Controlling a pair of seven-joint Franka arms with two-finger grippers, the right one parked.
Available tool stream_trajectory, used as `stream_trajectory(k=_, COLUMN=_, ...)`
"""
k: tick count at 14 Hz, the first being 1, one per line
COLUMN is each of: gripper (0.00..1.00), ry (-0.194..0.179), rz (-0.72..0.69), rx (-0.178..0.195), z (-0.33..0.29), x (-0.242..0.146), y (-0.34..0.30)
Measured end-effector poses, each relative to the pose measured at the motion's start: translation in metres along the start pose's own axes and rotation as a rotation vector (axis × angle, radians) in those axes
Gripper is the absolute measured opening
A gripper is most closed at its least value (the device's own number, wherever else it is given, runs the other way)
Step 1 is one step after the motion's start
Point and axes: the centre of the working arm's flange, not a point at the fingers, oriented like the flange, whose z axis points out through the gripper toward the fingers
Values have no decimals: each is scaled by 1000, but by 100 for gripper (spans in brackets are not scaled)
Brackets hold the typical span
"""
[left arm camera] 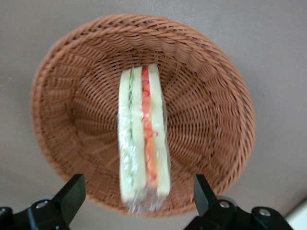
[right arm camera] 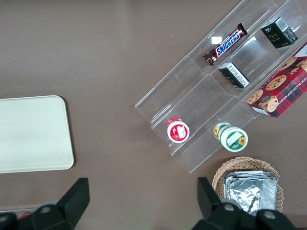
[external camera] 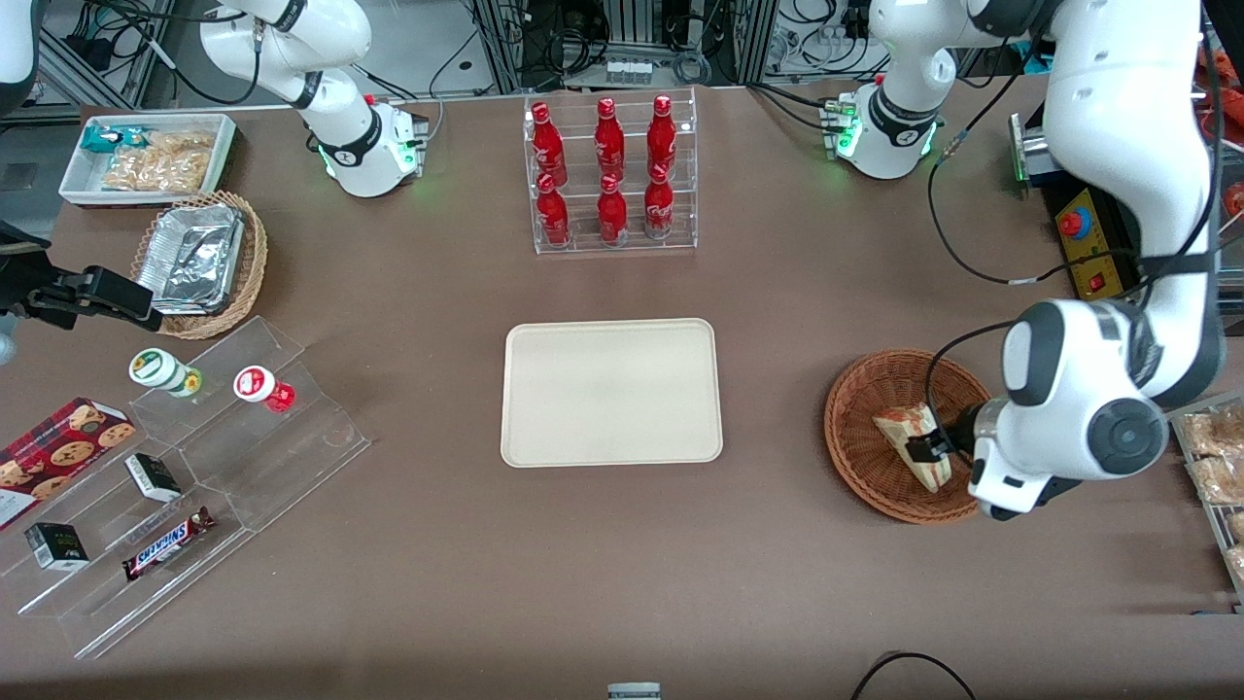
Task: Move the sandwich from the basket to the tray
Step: 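Lower the open left gripper onto the sandwich in the wicker basket and close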
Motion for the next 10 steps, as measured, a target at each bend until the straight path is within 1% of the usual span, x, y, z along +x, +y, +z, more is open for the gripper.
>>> stream_trajectory(k=1, gripper=100, ry=-1, rz=-17, rx=-1, z=14, x=4, y=1)
stream_trajectory(k=5, gripper=100, ry=25, rz=-81, rx=-21, z=58, x=7, y=3)
stream_trajectory(k=7, gripper=96, ry=26, rz=-90, rx=-22, z=74, x=4, y=1)
stream_trajectory(k=8, gripper=87, ry=23, rz=-92, rx=-20, z=79, x=3, y=0)
stream_trajectory(k=9, gripper=74, ry=23, rz=-93, rx=-20, z=79, x=3, y=-1)
stream_trajectory(k=10, gripper=63, ry=27, rz=-96, rx=-22, z=77, x=4, y=-1)
